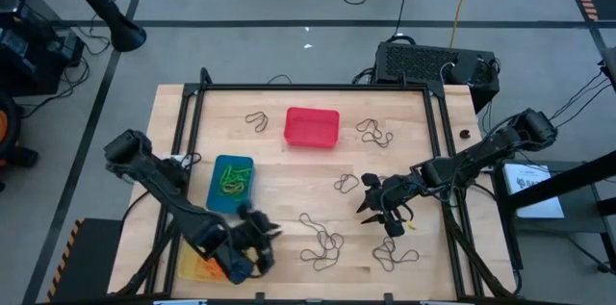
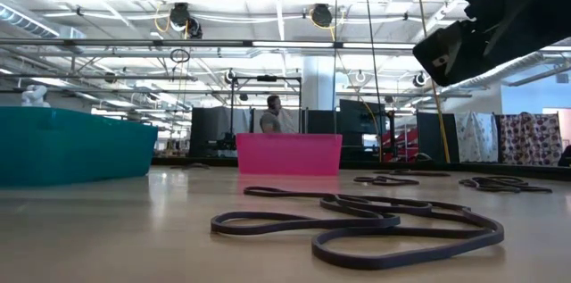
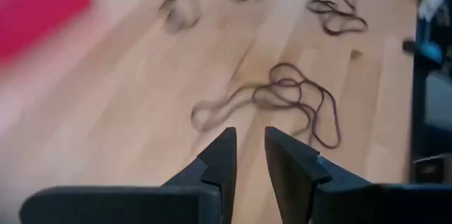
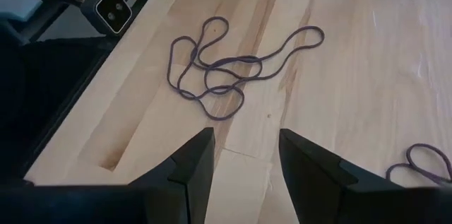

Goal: Sort rubber bands into baskets

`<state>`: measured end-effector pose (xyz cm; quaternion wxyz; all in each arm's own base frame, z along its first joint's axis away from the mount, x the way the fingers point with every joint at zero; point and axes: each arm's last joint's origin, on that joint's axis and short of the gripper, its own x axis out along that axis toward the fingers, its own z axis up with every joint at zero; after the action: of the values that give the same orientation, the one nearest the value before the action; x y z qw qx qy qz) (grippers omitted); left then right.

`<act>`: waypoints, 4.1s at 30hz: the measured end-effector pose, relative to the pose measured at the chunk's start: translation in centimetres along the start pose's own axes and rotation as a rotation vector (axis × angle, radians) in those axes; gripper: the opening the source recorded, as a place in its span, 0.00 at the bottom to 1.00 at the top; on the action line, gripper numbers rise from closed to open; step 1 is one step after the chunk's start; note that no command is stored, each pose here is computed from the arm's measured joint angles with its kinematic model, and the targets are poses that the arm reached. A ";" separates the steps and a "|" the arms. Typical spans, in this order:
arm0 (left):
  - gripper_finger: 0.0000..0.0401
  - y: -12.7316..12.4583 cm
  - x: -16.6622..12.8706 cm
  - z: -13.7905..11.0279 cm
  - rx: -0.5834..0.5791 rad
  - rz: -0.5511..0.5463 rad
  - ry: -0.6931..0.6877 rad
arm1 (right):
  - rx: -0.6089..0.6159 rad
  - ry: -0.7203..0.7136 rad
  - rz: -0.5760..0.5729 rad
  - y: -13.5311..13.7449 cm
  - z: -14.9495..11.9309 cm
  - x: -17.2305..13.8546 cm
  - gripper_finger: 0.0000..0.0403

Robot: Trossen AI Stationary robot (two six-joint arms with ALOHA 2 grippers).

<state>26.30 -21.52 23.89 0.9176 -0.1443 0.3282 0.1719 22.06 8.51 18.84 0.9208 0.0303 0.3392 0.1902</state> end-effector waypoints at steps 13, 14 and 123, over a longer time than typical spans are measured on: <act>0.20 -2.0 13.6 -0.3 0.621 -0.153 -0.127 | 0.154 0.002 -0.003 0.0 0.0 0.0 0.38; 0.20 -1.7 14.5 -0.4 0.639 -0.152 -0.123 | 0.163 0.002 -0.004 0.0 0.0 0.0 0.38; 0.00 24.1 14.0 19.2 0.452 0.508 -0.067 | 0.147 -0.031 -0.152 0.0 -5.9 0.9 0.38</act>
<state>37.15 10.52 25.33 0.8644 0.1549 0.3532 0.3225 18.97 8.44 13.73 0.9330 0.0749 0.3393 0.0941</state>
